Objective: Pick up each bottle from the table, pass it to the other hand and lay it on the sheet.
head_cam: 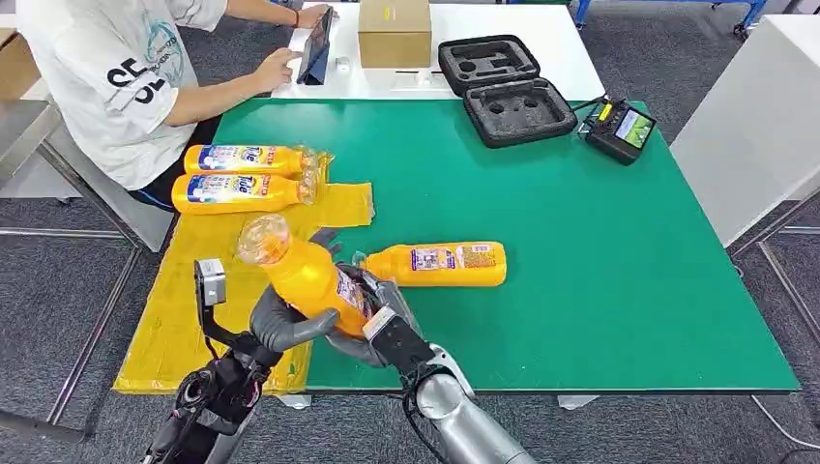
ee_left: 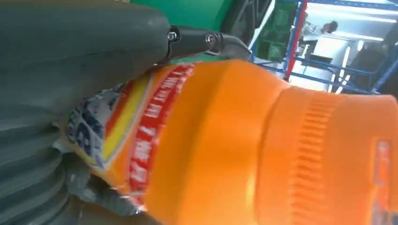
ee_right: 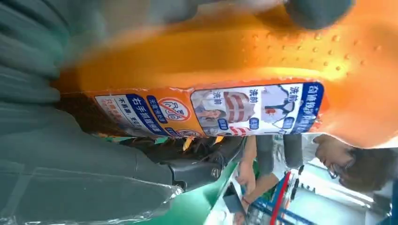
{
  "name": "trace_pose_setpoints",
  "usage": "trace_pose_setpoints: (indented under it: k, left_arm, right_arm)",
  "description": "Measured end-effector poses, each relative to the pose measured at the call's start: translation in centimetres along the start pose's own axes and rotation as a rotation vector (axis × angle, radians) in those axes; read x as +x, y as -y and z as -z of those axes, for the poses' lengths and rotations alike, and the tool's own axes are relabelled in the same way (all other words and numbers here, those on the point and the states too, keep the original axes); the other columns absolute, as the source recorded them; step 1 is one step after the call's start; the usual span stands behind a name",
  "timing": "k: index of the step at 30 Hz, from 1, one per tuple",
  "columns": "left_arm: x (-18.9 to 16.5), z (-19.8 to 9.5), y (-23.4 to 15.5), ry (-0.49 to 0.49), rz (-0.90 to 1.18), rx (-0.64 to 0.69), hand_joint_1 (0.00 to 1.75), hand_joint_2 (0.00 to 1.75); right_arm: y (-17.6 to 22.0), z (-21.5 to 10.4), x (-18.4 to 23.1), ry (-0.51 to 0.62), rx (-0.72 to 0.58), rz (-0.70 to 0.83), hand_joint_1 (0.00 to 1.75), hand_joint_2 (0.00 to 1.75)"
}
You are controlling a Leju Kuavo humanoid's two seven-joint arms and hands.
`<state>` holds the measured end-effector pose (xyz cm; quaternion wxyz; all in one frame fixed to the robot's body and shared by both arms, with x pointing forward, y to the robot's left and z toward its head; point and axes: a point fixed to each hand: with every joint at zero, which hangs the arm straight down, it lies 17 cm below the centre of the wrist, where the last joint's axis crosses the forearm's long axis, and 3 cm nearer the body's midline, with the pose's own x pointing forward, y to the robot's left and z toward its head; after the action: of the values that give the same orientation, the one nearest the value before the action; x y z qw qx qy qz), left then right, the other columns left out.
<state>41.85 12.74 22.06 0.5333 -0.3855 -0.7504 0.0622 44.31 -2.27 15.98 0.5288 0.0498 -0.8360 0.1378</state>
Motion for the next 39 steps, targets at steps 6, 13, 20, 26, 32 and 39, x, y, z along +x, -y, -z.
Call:
trace_pose_setpoints:
  k: [6,13,20,26,32,39]
  left_arm:
    - [-0.9,0.1,-0.9,-0.033,0.019,0.059,0.0,1.75]
    - [-1.2,0.2,-1.3,-0.041,0.034,0.09,1.5,1.75]
    - [-1.6,0.4,-2.4,-0.043,0.046,0.157,1.75,1.75]
    - [-1.3,0.6,-2.5,-0.028,0.031,0.165,1.75,1.75]
    - [-0.5,0.8,-2.8,0.012,0.02,0.184,1.75,1.75]
    - [2.7,1.1,-6.0,0.157,0.284,0.331,1.75,1.75]
  right_arm:
    - [-0.1,0.2,-0.5,-0.007,-0.018,-0.163,1.75,1.75]
    - [-0.8,0.2,-0.6,-0.025,-0.002,-0.179,1.75,1.75]
    - [-1.0,0.2,-0.9,-0.035,0.008,-0.193,1.75,1.75]
    - [-1.2,0.2,-0.9,-0.03,0.022,-0.194,0.0,1.75]
    - [-1.1,0.1,-0.3,-0.013,0.01,-0.151,0.0,0.0]
    - [0.8,0.2,4.4,0.172,-0.105,-0.219,0.0,0.0]
